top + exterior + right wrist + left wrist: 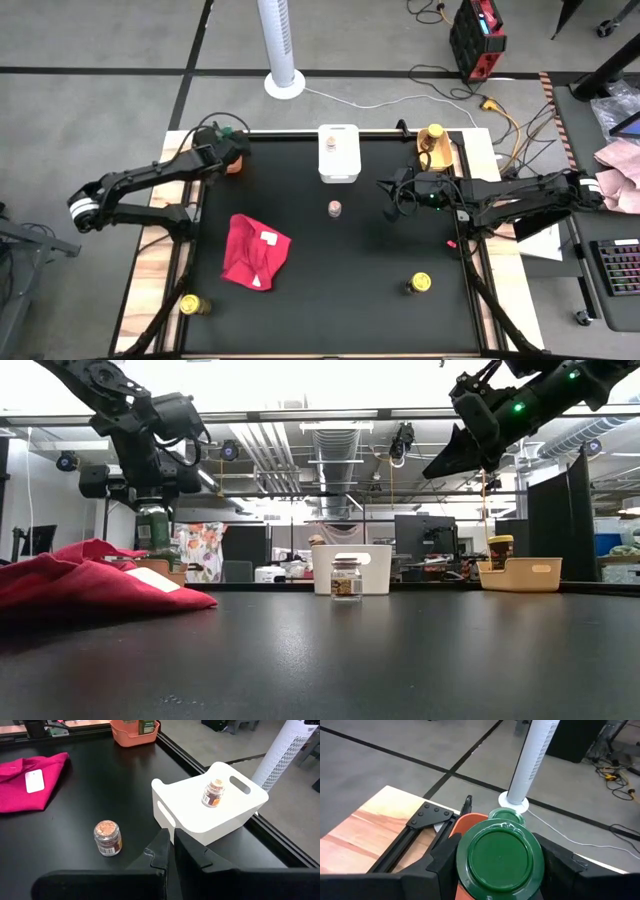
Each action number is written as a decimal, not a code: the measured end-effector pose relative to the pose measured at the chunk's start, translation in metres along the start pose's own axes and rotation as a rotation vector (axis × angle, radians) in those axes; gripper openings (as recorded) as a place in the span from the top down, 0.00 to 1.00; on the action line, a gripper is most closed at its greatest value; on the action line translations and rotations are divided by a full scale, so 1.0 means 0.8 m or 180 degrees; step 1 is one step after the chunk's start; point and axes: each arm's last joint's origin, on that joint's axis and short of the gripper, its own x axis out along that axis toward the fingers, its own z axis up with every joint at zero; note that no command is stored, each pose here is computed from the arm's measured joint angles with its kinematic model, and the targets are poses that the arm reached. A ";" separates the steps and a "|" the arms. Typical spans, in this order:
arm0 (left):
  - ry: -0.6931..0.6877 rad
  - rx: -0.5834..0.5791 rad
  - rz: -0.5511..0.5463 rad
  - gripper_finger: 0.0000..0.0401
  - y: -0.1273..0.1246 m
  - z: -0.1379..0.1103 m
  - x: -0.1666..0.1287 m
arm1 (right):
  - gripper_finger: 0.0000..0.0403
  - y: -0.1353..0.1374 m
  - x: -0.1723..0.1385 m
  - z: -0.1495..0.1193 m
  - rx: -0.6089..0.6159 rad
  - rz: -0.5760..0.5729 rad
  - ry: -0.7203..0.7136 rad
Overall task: Sort spices by type
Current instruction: Put the green seasoning bottle into the orange bin, then put the brown seasoning bottle into the white bin
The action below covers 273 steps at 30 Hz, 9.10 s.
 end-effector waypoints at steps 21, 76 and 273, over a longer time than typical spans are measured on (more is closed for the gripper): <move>0.0123 -0.0004 0.0248 0.51 -0.004 -0.014 0.023 | 0.96 0.000 0.000 -0.002 -0.0019 -0.0005 0.0047; 0.0208 0.0098 0.0299 0.51 -0.002 -0.015 0.028 | 0.96 0.000 0.000 -0.004 -0.0035 -0.0008 0.0075; -0.0057 0.2427 -0.4432 0.41 0.077 -0.112 -0.307 | 0.67 0.116 0.241 0.022 0.1286 -0.0682 0.2578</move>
